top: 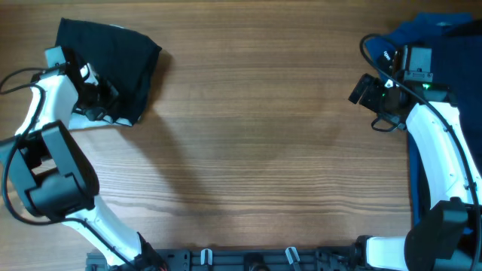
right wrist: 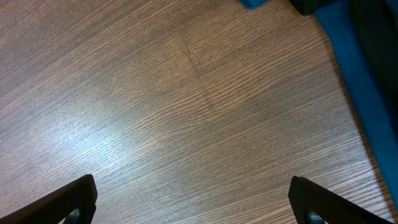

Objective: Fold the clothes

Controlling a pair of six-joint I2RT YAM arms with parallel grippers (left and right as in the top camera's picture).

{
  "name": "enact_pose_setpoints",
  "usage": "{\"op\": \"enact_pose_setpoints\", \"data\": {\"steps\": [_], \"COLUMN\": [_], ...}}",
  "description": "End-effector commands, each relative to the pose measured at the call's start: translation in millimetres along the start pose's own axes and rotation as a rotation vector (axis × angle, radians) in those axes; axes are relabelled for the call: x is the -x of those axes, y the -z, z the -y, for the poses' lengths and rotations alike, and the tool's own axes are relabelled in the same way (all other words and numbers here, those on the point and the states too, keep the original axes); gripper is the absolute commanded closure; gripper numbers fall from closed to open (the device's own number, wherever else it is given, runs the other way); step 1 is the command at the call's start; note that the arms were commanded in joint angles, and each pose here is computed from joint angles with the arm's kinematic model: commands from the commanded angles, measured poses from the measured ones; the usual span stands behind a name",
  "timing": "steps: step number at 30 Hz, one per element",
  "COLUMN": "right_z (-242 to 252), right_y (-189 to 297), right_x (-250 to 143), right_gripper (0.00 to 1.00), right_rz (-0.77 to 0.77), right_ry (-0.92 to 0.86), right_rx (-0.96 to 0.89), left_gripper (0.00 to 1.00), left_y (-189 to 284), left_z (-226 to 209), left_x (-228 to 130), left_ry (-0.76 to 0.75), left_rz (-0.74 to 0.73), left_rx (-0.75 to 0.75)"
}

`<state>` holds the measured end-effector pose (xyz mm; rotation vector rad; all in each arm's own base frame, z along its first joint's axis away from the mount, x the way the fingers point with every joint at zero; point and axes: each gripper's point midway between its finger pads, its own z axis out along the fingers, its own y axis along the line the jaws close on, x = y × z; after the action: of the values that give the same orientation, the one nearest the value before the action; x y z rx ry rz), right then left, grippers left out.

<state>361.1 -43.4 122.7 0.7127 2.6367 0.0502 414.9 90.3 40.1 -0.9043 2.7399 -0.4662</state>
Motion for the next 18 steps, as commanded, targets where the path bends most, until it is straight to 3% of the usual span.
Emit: {"op": "enact_pose_setpoints", "data": {"steps": [1, 4, 8, 14, 18], "right_z": [0.5, 0.5, 0.5, 0.5, 0.5], "right_y": [3.2, 3.2, 3.2, 3.2, 3.2], "right_x": [4.5, 4.5, 4.5, 4.5, 4.5], "right_gripper": [0.01, 0.01, 0.0, 0.0, 0.0], "right_rz": [0.021, 0.021, 0.021, 0.021, 0.021], "right_ry": [-0.009, -0.009, -0.009, -0.009, -0.009], "right_rx": [-0.009, -0.009, -0.009, -0.009, -0.009], "left_gripper": [0.96, 0.96, 0.96, 0.96, 0.96], "left_y": [57.9, 104.9, 128.7, 93.2, 51.8], "left_z": [32.4, 32.3, 1.9, -50.9, -104.2], "left_x": [21.1, 37.8, 58.6, 80.2, 83.6], "left_ry": [-0.075, -0.081, 0.004, 0.102, 0.195], "left_rz": [0.157, 0.29, 0.377, 0.358, 0.317], "left_rx": [-0.13, -0.155, -0.148, -0.103, 0.046]}}
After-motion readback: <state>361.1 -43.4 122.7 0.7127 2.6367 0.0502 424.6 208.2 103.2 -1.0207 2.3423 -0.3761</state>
